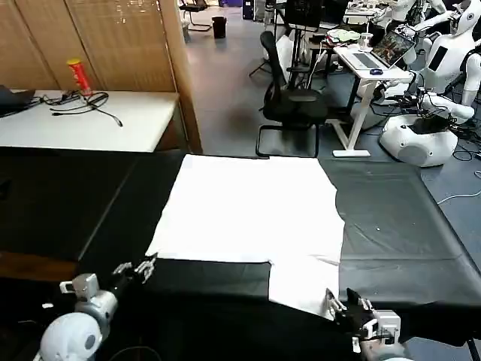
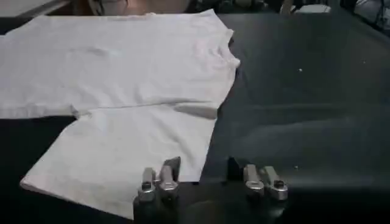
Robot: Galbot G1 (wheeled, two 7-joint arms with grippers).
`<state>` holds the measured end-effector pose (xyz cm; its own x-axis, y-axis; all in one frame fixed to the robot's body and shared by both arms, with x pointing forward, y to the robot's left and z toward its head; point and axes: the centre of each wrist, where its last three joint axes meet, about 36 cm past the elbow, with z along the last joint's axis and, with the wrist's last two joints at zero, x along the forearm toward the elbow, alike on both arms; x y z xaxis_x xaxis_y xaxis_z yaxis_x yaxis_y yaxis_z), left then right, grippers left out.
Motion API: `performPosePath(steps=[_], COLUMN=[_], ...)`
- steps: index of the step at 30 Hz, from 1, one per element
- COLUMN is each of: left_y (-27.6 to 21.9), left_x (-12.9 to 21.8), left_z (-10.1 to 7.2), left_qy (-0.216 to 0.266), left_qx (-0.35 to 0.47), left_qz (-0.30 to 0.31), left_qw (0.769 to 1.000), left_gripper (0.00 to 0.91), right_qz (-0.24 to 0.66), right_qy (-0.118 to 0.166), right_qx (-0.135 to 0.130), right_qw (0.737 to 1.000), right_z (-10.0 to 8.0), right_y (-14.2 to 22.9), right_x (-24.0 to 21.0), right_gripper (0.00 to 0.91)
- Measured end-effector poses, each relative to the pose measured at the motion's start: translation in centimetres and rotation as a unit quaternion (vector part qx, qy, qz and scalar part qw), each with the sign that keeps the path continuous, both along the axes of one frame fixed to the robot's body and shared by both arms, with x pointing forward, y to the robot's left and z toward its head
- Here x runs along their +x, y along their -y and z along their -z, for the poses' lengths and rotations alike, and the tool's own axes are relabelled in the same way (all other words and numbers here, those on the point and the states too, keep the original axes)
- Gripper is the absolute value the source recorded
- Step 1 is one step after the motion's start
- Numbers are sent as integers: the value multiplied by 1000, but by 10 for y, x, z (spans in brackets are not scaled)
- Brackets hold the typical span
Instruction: Fold and organize the clothes.
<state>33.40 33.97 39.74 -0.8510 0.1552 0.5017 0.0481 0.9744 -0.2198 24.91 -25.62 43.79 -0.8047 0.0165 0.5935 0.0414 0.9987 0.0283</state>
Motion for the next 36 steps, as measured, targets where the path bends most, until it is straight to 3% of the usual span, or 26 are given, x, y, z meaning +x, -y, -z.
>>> performPosePath(steps=[9,19,22,28,36], left_y=[7,15,16,17,23], left_x=[-11,-48,-59,-68,-34], left_z=[-7,-39,-48,-53,-46], left_qy=[3,16,20,39,101], left_qx=[15,22,24,17,9], left_qz=[8,5,3,-8,-13], left_qw=[1000,1000,1000,999,995], left_gripper=[0,0,0,0,0], right_qz=[13,13,-1,-14,-16], right_qy=[-3,0,25,103,150], right_qx=[-14,1,18,44,43], right_qw=[1000,1000,1000,994,988], right_z=[-31,-53,-52,-41,-17], right_y=[-3,-8,-6,5,21], right_x=[-22,-43,-39,-10,60], right_gripper=[0,0,0,0,0])
